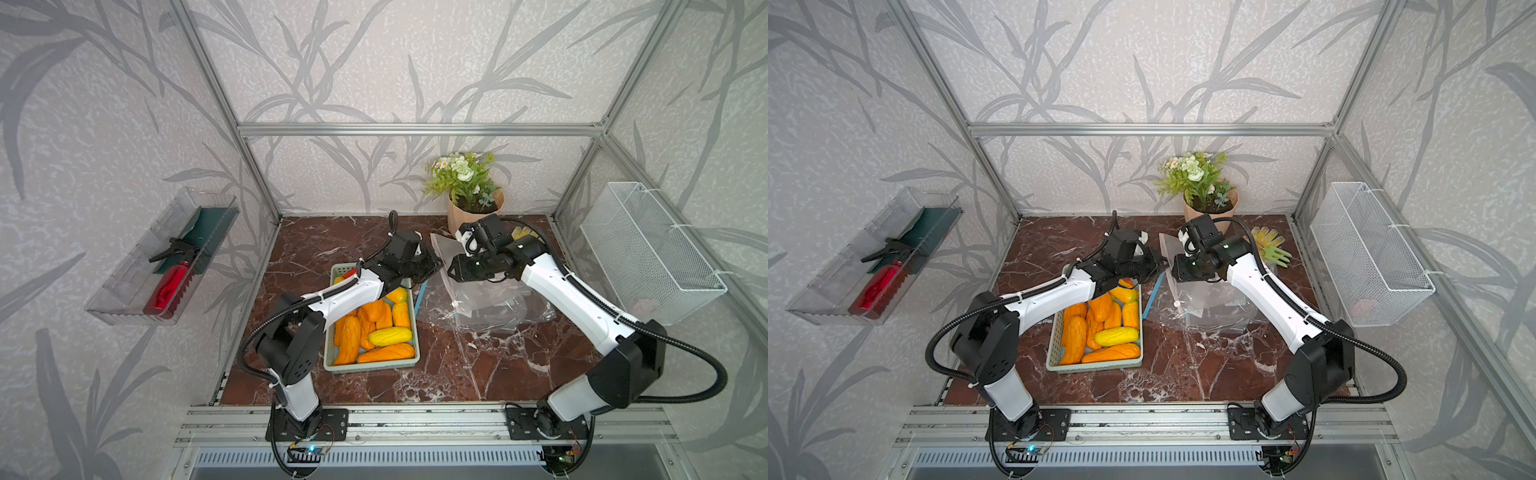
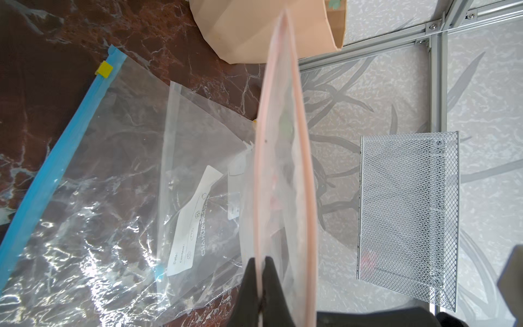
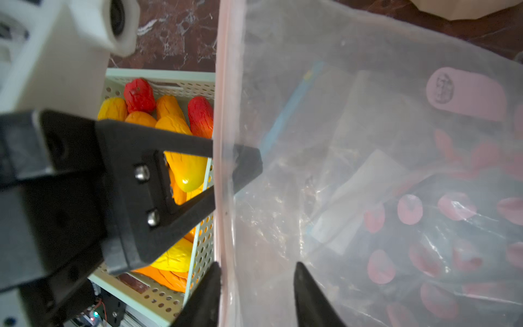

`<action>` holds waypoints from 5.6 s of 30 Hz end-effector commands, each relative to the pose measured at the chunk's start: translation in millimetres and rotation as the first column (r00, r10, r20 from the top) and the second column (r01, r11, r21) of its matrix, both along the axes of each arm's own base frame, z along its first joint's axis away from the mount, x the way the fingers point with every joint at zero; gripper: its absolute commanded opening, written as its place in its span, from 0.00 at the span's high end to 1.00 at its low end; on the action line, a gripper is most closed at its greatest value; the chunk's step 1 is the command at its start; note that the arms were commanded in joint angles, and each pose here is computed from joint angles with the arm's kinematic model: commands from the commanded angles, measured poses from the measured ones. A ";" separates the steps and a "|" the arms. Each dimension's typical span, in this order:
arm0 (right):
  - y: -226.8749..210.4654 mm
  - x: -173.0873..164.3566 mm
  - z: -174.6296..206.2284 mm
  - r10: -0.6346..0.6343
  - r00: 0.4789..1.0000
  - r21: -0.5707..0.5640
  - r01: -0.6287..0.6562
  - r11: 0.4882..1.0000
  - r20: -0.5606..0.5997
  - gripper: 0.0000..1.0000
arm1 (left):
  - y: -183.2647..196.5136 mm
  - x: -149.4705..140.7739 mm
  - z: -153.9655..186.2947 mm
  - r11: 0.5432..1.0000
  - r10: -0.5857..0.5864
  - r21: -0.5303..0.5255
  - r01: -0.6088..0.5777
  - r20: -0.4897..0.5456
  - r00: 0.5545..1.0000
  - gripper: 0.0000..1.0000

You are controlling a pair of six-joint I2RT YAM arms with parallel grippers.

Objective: Place the mango in a zip-top bag and seal the zipper
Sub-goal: Open the zipper of the food storage bag, then pick up the mango from the basket, then place the mango in the zipper food storage bag.

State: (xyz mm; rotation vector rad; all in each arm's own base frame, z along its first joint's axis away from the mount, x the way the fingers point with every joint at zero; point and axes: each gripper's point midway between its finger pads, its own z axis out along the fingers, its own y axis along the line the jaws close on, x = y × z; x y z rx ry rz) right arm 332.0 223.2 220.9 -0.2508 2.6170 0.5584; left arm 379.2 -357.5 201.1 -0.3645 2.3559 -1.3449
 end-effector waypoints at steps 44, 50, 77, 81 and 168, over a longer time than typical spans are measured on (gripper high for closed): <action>-17.1 15.5 -4.1 0.009 0.992 -0.259 0.024 0.966 0.127 0.45 | 5.3 -11.9 35.3 0.996 -0.031 0.086 0.032 -0.007 0.999 1.00; -24.7 26.4 -2.0 0.011 0.984 -0.320 0.047 0.946 0.178 0.47 | 4.8 -13.3 38.1 0.995 -0.039 0.097 0.040 -0.015 0.999 1.00; -14.0 18.3 13.0 -0.102 0.983 -0.198 0.132 0.971 0.153 1.00 | 47.5 -8.8 -55.5 0.936 0.071 0.351 -0.006 -0.174 0.982 0.97; -16.0 19.4 3.0 -0.138 0.979 -0.191 0.166 0.967 0.150 1.00 | 48.6 -13.7 -50.7 0.940 0.072 0.340 -0.003 -0.193 0.979 0.69; 23.8 12.7 -4.3 -0.061 0.994 0.065 0.055 0.996 0.095 1.00 | 49.4 -27.9 -14.4 0.992 -0.060 0.066 0.106 -0.490 0.870 0.88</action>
